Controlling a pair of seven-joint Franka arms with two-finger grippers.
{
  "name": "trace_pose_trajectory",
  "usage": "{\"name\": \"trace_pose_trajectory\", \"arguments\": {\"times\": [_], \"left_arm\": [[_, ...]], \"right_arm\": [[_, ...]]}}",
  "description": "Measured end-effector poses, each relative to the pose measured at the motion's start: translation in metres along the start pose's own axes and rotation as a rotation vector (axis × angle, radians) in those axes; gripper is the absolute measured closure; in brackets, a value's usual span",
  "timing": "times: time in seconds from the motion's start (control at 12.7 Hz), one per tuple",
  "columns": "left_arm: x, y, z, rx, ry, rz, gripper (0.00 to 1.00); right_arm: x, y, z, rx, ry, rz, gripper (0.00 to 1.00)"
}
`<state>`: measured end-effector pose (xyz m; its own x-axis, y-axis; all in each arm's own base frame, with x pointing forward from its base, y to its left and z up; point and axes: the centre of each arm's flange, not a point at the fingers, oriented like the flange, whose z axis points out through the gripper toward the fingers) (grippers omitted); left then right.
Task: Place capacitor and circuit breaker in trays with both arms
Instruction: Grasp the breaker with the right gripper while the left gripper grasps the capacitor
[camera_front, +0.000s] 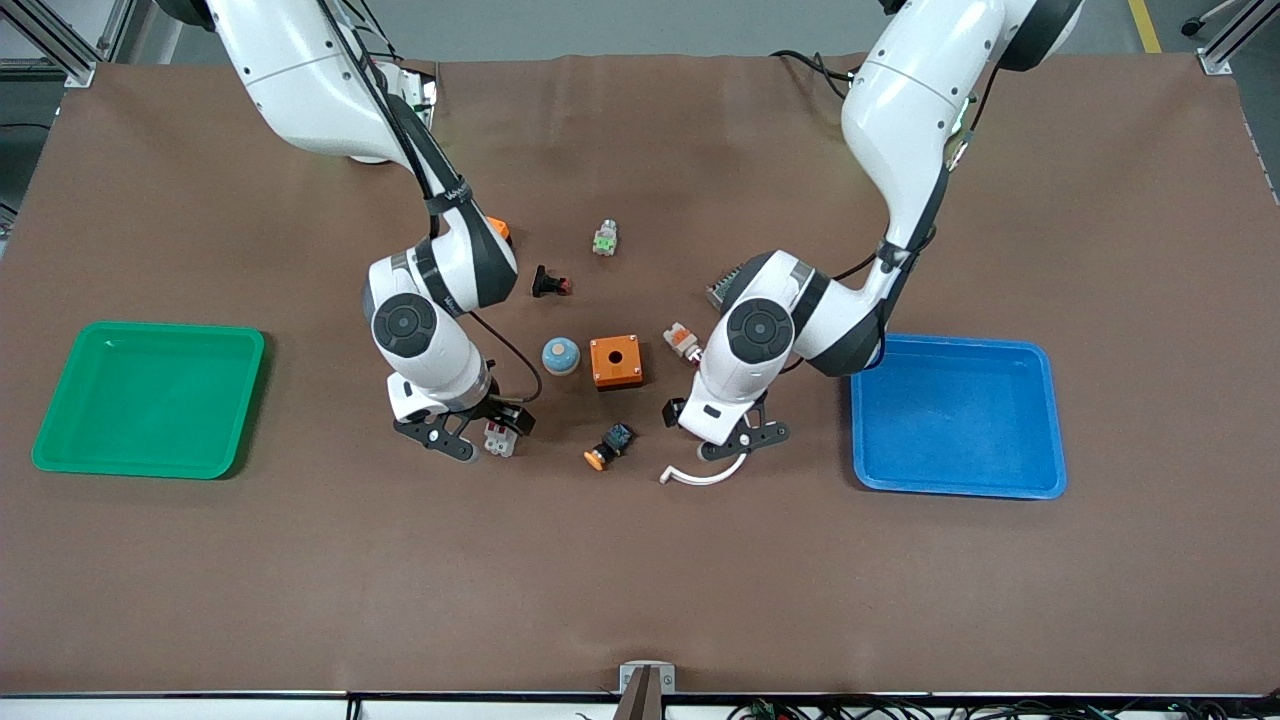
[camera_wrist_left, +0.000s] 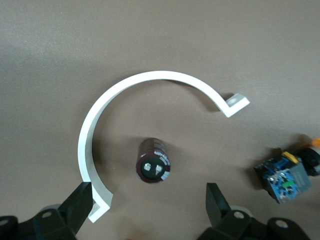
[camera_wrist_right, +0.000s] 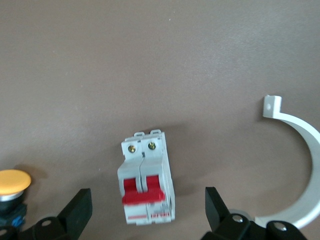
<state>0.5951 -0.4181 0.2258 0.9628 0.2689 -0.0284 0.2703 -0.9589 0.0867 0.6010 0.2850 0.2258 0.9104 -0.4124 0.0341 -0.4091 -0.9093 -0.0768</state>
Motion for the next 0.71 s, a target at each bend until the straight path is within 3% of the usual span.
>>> {"name": "trace_pose_trajectory", "arguments": {"times": [0.16, 0.32, 0.55, 0.63, 0.71], "left_arm": [[0.002, 0.0, 0.018, 0.001, -0.001, -0.003, 0.0], [0.006, 0.001, 0.025, -0.006, 0.004, -0.005, 0.0], [0.009, 0.002, 0.026, -0.012, 0.008, -0.008, 0.05], [0.01, 0.002, 0.027, -0.012, 0.008, -0.009, 0.17], [0.011, 0.001, 0.028, -0.011, 0.008, -0.011, 0.27]], "right_arm": [[0.001, 0.001, 0.012, 0.006, 0.011, 0.001, 0.0], [-0.001, 0.0, 0.019, 0.005, 0.013, -0.003, 0.07], [-0.006, -0.004, 0.023, 0.002, 0.009, -0.013, 0.45], [-0.006, -0.004, 0.023, 0.002, 0.009, -0.013, 0.58], [-0.005, -0.004, 0.022, 0.002, 0.011, -0.012, 0.6]]}}
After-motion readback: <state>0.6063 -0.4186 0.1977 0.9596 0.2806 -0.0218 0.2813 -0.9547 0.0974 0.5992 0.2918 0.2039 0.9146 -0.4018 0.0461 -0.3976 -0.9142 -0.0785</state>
